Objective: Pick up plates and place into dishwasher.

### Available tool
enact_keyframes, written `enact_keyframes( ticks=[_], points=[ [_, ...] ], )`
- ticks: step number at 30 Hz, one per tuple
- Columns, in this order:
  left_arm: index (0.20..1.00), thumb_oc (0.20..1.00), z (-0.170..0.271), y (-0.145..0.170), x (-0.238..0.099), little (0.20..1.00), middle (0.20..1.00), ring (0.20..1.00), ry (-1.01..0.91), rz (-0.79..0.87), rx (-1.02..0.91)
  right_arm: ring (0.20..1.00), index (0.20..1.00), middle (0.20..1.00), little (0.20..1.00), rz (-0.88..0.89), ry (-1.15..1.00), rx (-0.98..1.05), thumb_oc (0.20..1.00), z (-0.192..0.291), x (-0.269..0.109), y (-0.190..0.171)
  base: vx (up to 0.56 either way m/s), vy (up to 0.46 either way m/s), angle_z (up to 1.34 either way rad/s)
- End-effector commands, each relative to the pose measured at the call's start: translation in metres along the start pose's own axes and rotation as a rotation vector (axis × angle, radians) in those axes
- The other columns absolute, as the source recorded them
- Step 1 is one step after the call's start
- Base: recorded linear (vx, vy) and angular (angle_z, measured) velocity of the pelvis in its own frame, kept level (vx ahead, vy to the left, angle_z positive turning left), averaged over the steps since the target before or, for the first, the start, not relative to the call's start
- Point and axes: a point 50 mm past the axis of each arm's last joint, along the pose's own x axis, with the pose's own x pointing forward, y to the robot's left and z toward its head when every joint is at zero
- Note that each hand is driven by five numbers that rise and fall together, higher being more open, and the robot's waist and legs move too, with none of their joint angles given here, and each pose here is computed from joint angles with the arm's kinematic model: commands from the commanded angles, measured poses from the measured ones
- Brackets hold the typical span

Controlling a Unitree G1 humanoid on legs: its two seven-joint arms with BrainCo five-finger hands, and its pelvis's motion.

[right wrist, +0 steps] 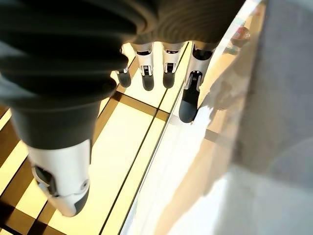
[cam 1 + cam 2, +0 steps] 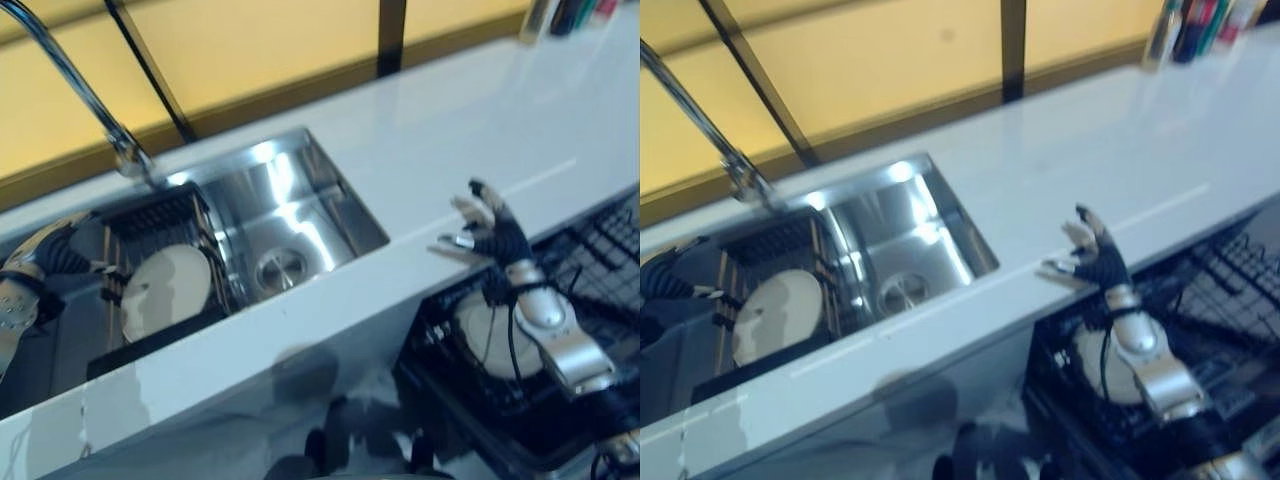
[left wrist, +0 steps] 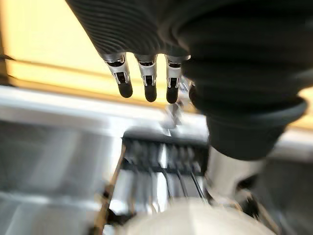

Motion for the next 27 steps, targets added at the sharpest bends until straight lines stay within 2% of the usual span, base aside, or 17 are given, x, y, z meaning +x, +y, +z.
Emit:
enact_keyframes(
  ticks=[1,17,21,24,27],
  points=[
    [1.0,1.0,0.008,0.05,0.008,1.0,1.0,1.0,-0.01,0.216,0.016,1.0,1.0,1.0,1.0,0.036,0.24,-0.056,1.0,-0.046,-0.025,0.001,-0.08,0.067,-0.12],
    [1.0,1.0,0.018,0.08,0.025,1.0,1.0,1.0,0.062,0.216,0.155,1.0,1.0,1.0,1.0,0.043,0.168,-0.055,1.0,-0.034,-0.015,-0.003,-0.01,0.067,-0.04],
    [1.0,1.0,0.008,0.072,0.027,1.0,1.0,1.0,0.154,0.029,0.204,1.0,1.0,1.0,1.0,0.044,0.165,-0.06,1.0,-0.032,-0.014,-0.003,-0.01,0.038,-0.01],
    [1.0,1.0,-0.005,0.054,0.022,1.0,1.0,1.0,0.214,-0.22,0.216,1.0,1.0,1.0,1.0,0.047,0.161,-0.074,1.0,-0.029,-0.012,-0.007,0.0,0.051,0.01],
    [1.0,1.0,-0.013,0.048,0.018,1.0,1.0,1.0,0.24,-0.338,0.191,1.0,1.0,1.0,1.0,0.064,0.159,-0.1,1.0,-0.027,-0.009,-0.009,0.02,0.089,-0.01]
  ],
)
